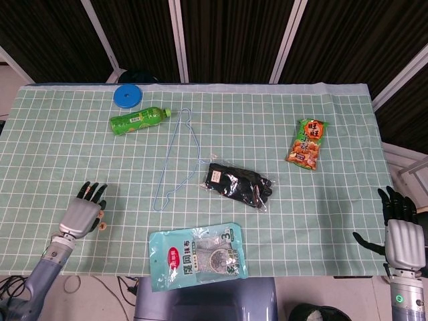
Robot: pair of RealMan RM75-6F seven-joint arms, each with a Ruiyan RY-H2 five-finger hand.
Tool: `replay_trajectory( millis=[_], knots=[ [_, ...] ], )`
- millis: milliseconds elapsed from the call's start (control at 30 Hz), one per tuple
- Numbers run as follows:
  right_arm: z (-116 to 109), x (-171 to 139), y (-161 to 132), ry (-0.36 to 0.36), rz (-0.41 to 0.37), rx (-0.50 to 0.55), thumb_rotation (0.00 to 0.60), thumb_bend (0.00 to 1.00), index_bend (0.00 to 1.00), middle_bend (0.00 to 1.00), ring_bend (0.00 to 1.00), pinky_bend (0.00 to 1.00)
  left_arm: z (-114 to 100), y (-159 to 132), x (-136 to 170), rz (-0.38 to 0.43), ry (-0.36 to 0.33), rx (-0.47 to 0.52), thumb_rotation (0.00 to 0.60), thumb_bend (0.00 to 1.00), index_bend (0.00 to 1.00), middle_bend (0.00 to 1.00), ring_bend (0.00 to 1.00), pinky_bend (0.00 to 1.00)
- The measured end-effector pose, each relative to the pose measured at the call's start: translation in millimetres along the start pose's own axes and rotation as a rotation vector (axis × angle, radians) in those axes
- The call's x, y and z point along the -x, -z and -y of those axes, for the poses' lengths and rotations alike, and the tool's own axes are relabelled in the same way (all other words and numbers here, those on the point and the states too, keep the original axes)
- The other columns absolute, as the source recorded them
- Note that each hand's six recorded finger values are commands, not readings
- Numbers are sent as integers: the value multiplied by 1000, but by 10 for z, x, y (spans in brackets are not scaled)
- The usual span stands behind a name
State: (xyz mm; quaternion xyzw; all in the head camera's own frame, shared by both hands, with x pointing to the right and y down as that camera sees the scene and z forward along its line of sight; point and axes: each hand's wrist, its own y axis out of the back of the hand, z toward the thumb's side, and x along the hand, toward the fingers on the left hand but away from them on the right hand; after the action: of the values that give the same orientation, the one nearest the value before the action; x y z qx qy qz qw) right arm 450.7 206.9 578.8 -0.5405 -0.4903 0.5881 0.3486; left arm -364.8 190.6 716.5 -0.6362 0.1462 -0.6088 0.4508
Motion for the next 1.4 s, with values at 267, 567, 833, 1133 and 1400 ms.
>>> replay_trajectory(
  millis=[267, 567, 833, 1133, 1400],
  knots=[
    [-5, 1, 3, 2, 2, 1, 600, 205, 47, 50, 33, 0, 1, 0, -1, -2, -1, -9, 600, 331, 468, 70, 0, 63],
    [-7, 2, 9, 5, 8, 3, 600, 205, 48, 50, 33, 0, 31, 10, 1, -6, 6, -17, 600, 350, 502, 88, 0, 65],
    [-12, 4, 5, 9, 6, 3, 600, 205, 48, 50, 33, 0, -42, 15, 3, -7, -17, -7, 600, 351, 504, 88, 0, 65],
    [-8, 3, 2, 7, 5, 1, 600, 205, 48, 51, 33, 0, -234, 11, 88, 7, -65, 24, 600, 351, 504, 89, 0, 65],
    [-9, 1, 0, 8, 5, 0, 600, 205, 48, 50, 33, 0, -258, -16, 324, 41, -58, 25, 600, 351, 505, 92, 0, 65]
  ],
)
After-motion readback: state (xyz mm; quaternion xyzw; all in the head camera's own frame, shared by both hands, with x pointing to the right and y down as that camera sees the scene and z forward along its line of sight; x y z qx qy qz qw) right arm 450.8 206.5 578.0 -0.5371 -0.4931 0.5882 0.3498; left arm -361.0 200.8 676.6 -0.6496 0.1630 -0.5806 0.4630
